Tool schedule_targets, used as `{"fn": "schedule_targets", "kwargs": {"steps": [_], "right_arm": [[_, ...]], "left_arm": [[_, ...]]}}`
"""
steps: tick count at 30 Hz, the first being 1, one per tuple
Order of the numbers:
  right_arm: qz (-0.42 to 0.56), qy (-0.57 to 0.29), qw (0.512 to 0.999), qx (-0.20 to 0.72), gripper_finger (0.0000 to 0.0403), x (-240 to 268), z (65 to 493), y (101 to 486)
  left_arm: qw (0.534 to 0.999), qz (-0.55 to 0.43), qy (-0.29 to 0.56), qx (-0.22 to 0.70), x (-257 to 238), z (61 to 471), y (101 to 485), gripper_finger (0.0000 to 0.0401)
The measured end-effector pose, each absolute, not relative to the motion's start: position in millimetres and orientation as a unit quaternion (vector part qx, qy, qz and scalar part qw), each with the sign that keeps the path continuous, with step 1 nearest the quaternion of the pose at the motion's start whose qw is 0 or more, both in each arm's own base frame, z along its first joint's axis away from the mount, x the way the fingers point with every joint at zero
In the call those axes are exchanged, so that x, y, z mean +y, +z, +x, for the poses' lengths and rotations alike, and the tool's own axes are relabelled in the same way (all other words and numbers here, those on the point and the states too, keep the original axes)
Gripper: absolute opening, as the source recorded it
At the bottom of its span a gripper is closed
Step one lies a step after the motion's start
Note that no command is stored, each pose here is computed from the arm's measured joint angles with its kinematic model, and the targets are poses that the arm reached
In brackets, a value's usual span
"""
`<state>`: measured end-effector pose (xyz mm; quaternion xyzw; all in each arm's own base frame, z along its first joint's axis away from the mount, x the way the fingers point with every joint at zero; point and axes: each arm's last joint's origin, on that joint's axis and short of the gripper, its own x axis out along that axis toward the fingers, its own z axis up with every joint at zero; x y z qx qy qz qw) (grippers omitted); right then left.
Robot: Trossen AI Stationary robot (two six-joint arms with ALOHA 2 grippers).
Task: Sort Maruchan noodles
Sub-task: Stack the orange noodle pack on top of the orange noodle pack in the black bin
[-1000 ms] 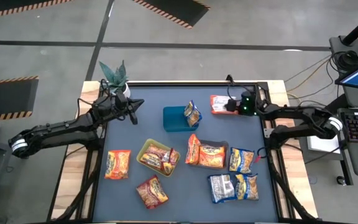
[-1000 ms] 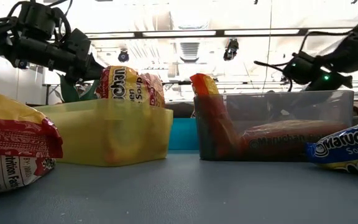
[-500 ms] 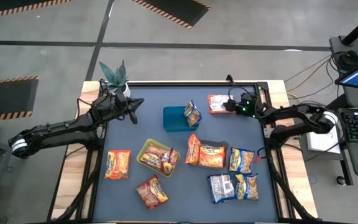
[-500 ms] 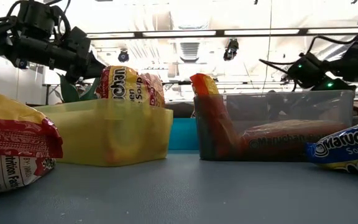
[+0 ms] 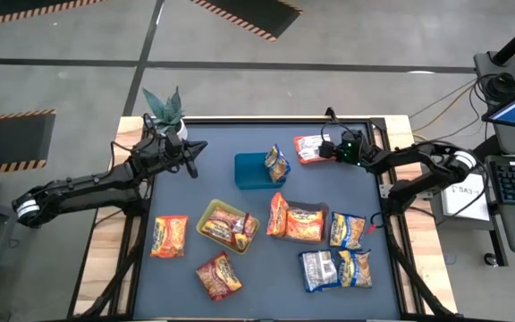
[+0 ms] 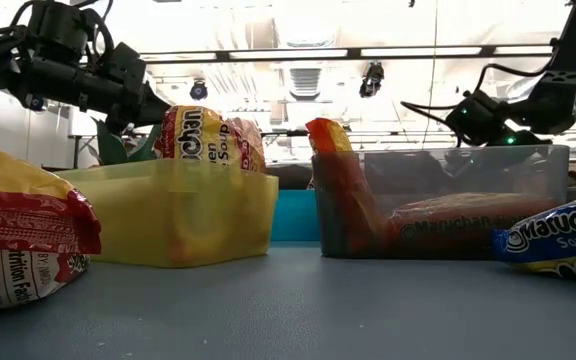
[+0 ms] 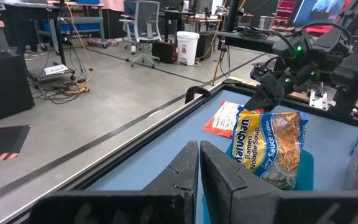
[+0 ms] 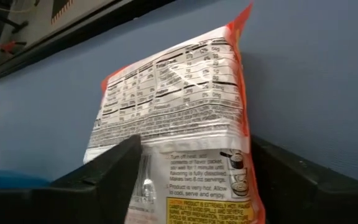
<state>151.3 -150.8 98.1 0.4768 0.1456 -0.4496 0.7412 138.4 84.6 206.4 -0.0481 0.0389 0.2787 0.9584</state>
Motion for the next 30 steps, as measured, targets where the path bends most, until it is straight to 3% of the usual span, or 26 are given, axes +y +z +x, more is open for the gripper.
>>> {"fn": "schedule_targets", "kwargs": {"steps": [6,11,25,30], "right_arm": [[0.481,-0.434,0.751,0.13,0.0196,-151.6,153.3,104.3],[0.486,-0.402,0.765,0.131,0.0157,-150.0,154.6,109.1],[0.467,-0.373,0.793,0.119,0.0141,-142.2,160.9,121.5],[0.457,-0.366,0.804,0.108,0.0114,-140.2,165.2,124.6]], "left_arm": [[0.958,-0.048,0.279,0.039,84.6,138.4,206.3,0.0],[0.958,-0.048,0.279,0.039,84.6,138.3,206.3,0.0],[0.958,-0.056,0.279,0.037,84.6,138.4,206.3,0.0],[0.958,-0.057,0.279,0.037,84.6,138.4,206.2,0.0]]}}
